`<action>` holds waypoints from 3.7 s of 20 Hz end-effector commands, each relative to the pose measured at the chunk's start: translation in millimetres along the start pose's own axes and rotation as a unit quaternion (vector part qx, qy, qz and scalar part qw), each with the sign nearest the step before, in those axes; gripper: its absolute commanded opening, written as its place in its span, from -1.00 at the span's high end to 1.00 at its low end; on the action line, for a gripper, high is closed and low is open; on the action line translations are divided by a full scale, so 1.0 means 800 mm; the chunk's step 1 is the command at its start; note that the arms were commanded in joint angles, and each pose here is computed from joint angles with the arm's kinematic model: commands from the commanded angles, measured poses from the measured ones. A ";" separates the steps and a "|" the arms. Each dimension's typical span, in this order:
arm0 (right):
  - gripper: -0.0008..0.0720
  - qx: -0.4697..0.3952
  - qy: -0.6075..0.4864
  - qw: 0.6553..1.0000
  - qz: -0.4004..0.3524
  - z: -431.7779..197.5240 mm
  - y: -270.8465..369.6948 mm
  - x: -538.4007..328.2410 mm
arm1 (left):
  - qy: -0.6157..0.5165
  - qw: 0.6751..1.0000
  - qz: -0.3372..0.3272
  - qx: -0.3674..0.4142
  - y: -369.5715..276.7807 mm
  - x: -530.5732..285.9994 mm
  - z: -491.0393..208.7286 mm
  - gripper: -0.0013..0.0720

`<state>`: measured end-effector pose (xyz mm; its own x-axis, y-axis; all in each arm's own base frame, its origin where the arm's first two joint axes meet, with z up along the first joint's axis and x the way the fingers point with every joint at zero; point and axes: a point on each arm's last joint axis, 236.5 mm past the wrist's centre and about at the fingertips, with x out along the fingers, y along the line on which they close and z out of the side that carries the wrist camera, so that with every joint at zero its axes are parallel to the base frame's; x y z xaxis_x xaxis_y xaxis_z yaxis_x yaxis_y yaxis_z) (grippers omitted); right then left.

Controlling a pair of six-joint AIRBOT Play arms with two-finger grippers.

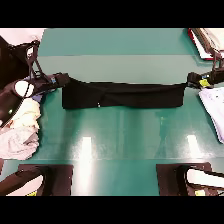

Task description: Fold the shirts.

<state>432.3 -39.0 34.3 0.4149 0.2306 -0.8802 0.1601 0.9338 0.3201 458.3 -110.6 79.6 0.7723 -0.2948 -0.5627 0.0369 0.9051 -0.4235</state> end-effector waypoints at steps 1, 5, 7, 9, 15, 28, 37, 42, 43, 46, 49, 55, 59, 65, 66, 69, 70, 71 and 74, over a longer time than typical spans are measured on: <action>0.92 0.015 -0.015 1.000 -0.005 0.021 -0.010 0.022 | -0.014 1.000 0.006 -0.005 0.006 0.034 0.018 0.90; 0.92 0.026 -0.008 1.000 -0.008 0.022 -0.021 0.049 | -0.018 1.000 0.012 -0.004 0.013 0.057 0.026 0.90; 0.92 0.034 -0.012 0.999 -0.003 0.026 -0.022 0.058 | -0.021 0.999 0.022 -0.016 0.029 0.061 0.030 0.90; 0.89 0.040 -0.015 0.999 0.001 0.029 -0.022 0.066 | -0.024 0.999 0.036 -0.028 0.051 0.058 0.036 0.89; -0.16 0.021 0.023 0.999 0.005 0.019 -0.036 0.047 | 0.020 0.996 0.055 -0.066 0.083 0.051 0.017 -0.51; -0.45 0.134 0.151 0.958 0.203 -0.041 -0.035 0.112 | 0.163 0.985 -0.030 -0.046 0.028 0.037 -0.064 0.90; 0.92 0.041 0.142 0.965 0.216 -0.040 0.021 0.120 | 0.168 0.981 -0.098 0.017 -0.052 0.038 -0.075 0.90; 0.93 0.032 0.029 0.956 0.290 0.027 0.095 0.028 | 0.143 0.973 -0.152 0.094 -0.154 0.055 -0.047 0.91; 0.93 0.026 0.007 0.950 0.310 0.040 0.115 0.004 | 0.150 0.969 -0.164 0.105 -0.174 0.065 -0.051 0.91; 0.93 -0.060 -0.020 0.941 0.333 0.054 0.184 -0.060 | 0.176 0.957 -0.193 0.127 -0.229 0.112 -0.078 0.91; 0.93 -0.120 -0.042 0.927 0.352 0.062 0.258 -0.105 | 0.209 0.950 -0.201 0.117 -0.256 0.157 -0.120 0.91; 0.93 -0.209 -0.072 0.895 0.388 0.045 0.377 -0.159 | 0.261 0.945 -0.182 0.079 -0.245 0.215 -0.185 0.91; 0.93 -0.234 -0.058 0.881 0.406 0.026 0.419 -0.156 | 0.255 0.947 -0.180 0.077 -0.243 0.218 -0.183 0.90; 0.93 -0.254 -0.011 0.869 0.424 0.000 0.464 -0.104 | 0.247 0.940 -0.165 0.166 -0.243 0.192 -0.133 0.91; 0.93 -0.254 -0.004 0.869 0.425 -0.005 0.467 -0.098 | 0.244 0.940 -0.159 0.176 -0.239 0.184 -0.111 0.90; 0.93 -0.255 0.014 0.867 0.428 -0.019 0.477 -0.080 | 0.201 0.955 -0.125 0.180 -0.198 0.146 -0.012 0.91; 0.93 -0.256 0.018 0.866 0.429 -0.023 0.481 -0.076 | 0.176 0.964 -0.099 0.173 -0.172 0.128 0.028 0.90; 0.93 -0.256 0.019 0.865 0.430 -0.026 0.487 -0.070 | 0.153 0.970 -0.076 0.173 -0.147 0.106 0.064 0.91; 0.93 -0.262 0.027 0.860 0.437 -0.044 0.513 -0.048 | 0.098 0.981 -0.028 0.165 -0.089 0.030 0.147 0.90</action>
<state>452.0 322.0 199.4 0.1471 0.9018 -0.4063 -0.6183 0.4045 0.6739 553.0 -219.4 129.9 0.5381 -0.4758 -0.6958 0.3854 0.8730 -0.2989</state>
